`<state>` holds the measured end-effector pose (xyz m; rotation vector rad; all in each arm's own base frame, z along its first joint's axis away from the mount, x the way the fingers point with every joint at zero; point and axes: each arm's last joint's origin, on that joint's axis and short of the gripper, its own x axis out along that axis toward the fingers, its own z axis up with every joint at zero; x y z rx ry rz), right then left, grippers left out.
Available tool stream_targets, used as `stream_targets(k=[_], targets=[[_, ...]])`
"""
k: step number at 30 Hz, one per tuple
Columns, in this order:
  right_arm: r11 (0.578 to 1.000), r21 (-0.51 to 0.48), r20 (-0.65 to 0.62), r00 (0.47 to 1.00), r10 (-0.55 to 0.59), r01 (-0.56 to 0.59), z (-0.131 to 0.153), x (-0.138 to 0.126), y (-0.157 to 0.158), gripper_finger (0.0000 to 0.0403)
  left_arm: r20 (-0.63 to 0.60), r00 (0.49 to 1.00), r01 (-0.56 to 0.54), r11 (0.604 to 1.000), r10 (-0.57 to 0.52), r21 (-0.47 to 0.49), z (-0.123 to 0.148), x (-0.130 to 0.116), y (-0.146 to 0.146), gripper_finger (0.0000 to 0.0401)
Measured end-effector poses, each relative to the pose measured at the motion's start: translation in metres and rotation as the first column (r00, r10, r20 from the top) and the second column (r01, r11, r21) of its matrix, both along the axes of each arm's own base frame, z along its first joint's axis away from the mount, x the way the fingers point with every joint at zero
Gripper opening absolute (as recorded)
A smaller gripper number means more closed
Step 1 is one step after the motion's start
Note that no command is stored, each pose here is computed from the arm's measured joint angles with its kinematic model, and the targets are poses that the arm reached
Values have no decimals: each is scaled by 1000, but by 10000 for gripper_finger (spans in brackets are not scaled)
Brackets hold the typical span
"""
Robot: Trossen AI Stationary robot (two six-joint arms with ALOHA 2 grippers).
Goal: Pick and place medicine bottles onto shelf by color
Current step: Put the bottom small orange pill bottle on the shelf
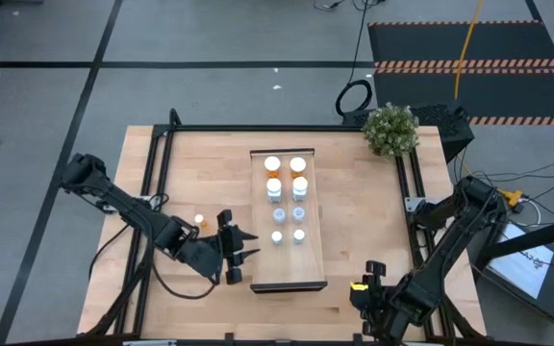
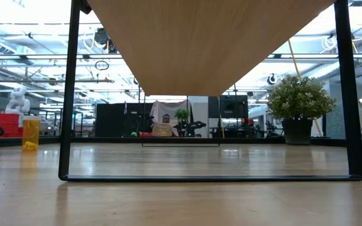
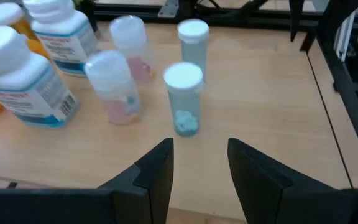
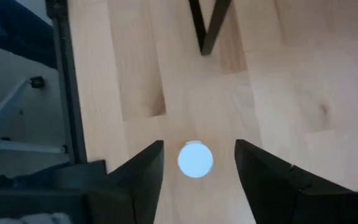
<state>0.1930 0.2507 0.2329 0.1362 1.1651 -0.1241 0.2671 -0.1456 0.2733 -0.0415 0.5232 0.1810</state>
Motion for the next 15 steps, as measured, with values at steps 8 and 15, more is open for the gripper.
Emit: stream_targets(k=[8,15], targets=[[998,58,-8,1000,13,-12,-22,-1,0,231,-17,999,31,999,-30,38,-3,0,-4,154],[997,73,-56,998,-15,19,-33,-5,-4,238,-17,999,35,998,-34,47,-3,0,-4,154]])
